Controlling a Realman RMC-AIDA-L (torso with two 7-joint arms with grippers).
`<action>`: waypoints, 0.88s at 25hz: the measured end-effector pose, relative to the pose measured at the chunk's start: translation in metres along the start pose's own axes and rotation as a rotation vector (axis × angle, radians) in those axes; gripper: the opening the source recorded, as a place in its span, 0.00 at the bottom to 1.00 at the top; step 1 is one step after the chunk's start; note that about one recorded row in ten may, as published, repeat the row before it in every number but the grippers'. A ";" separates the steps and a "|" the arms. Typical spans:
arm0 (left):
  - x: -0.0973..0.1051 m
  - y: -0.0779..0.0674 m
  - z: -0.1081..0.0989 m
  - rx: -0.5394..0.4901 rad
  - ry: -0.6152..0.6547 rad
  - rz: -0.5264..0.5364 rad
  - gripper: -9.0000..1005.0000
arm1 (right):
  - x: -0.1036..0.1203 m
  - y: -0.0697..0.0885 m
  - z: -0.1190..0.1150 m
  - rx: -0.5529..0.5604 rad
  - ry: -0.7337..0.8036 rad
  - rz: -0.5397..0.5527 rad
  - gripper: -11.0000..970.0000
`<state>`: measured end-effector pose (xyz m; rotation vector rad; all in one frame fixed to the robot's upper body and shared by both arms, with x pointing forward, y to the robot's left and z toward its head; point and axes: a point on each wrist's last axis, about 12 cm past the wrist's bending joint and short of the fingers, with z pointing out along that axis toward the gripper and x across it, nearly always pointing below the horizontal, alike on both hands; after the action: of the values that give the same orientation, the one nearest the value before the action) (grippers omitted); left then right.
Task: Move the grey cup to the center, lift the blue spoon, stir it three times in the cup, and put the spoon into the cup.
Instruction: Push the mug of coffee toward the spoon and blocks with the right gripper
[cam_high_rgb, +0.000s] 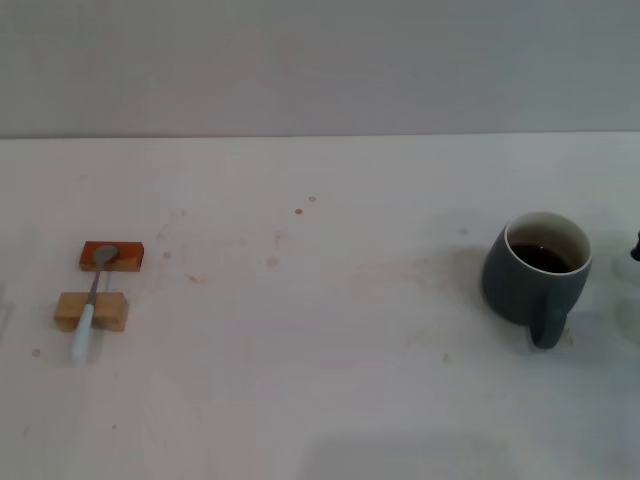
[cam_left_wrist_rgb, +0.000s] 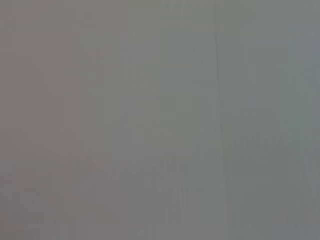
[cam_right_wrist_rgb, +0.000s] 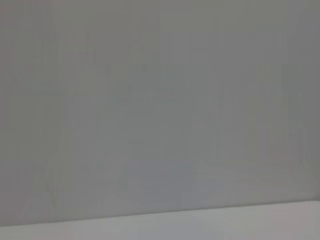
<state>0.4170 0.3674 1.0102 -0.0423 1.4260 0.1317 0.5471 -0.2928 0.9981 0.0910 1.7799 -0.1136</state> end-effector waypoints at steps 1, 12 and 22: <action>0.000 0.000 0.000 0.000 0.000 0.000 0.81 | 0.000 0.002 0.000 -0.005 0.003 0.004 0.01; 0.000 0.001 -0.002 -0.001 0.002 0.001 0.81 | 0.000 0.022 -0.001 -0.089 0.008 -0.006 0.01; 0.000 0.001 -0.002 -0.002 0.000 0.001 0.80 | 0.002 0.034 -0.002 -0.139 0.031 -0.013 0.01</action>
<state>0.4152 0.3679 1.0099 -0.0436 1.4258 0.1339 0.5492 -0.2591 0.9959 -0.0190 1.8142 0.0017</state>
